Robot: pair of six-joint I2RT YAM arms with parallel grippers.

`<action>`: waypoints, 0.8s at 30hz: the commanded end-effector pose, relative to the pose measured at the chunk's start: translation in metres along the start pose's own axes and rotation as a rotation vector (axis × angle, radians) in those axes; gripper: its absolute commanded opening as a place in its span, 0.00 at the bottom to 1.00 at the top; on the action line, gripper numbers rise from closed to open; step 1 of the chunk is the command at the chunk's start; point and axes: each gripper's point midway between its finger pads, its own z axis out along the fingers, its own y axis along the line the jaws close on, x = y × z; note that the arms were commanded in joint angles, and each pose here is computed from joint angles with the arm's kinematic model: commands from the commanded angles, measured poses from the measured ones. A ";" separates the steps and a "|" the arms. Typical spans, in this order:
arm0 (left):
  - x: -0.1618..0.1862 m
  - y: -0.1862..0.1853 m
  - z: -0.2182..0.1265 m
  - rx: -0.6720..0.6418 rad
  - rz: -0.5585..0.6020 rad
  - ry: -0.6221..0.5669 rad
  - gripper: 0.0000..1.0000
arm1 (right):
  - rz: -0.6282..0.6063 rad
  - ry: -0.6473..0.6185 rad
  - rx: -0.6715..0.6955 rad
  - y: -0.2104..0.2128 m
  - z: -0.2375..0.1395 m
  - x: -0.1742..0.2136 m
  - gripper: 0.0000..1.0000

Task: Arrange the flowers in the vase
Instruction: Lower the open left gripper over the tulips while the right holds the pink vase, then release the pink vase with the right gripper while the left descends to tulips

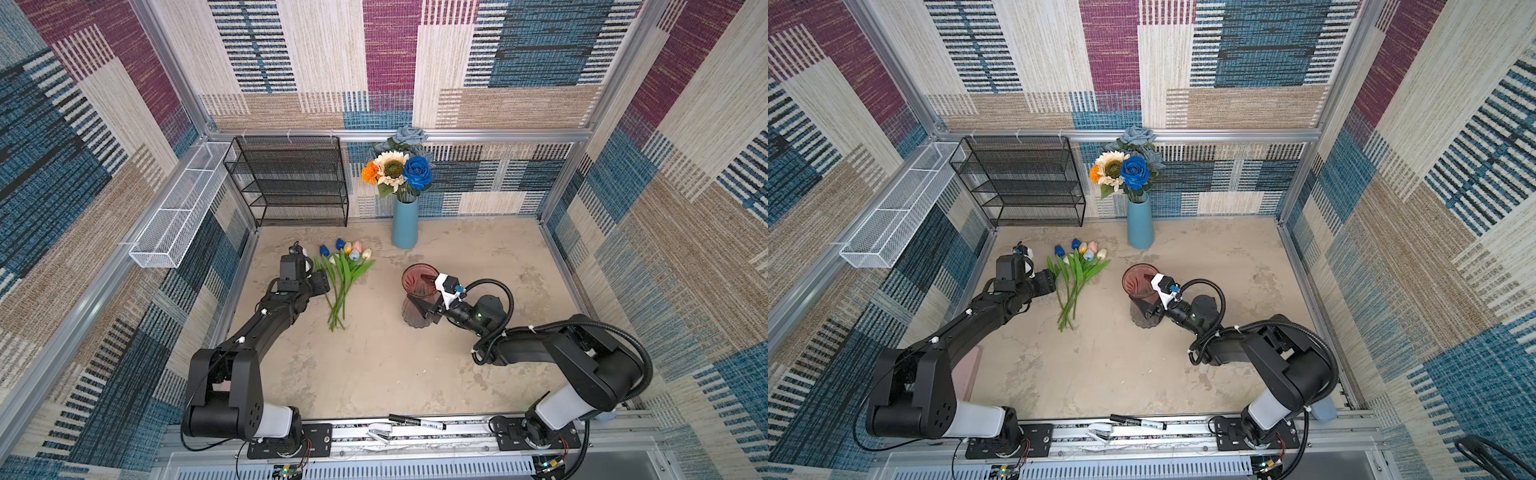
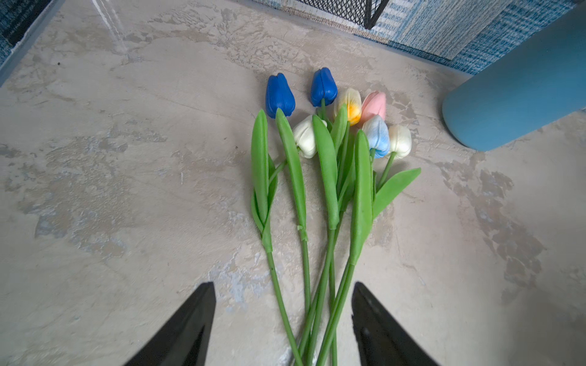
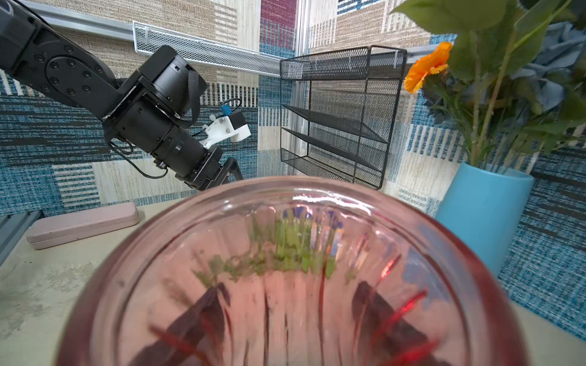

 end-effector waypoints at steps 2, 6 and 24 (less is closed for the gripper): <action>-0.005 0.002 -0.003 -0.009 0.006 -0.028 0.71 | -0.038 -0.206 -0.057 0.003 0.013 -0.041 0.71; -0.001 0.004 -0.003 -0.021 0.009 -0.005 0.73 | -0.035 -0.215 -0.072 0.003 0.026 -0.035 0.71; 0.019 0.013 0.020 -0.062 0.002 0.115 0.81 | -0.007 -0.076 0.004 0.002 0.004 0.002 1.00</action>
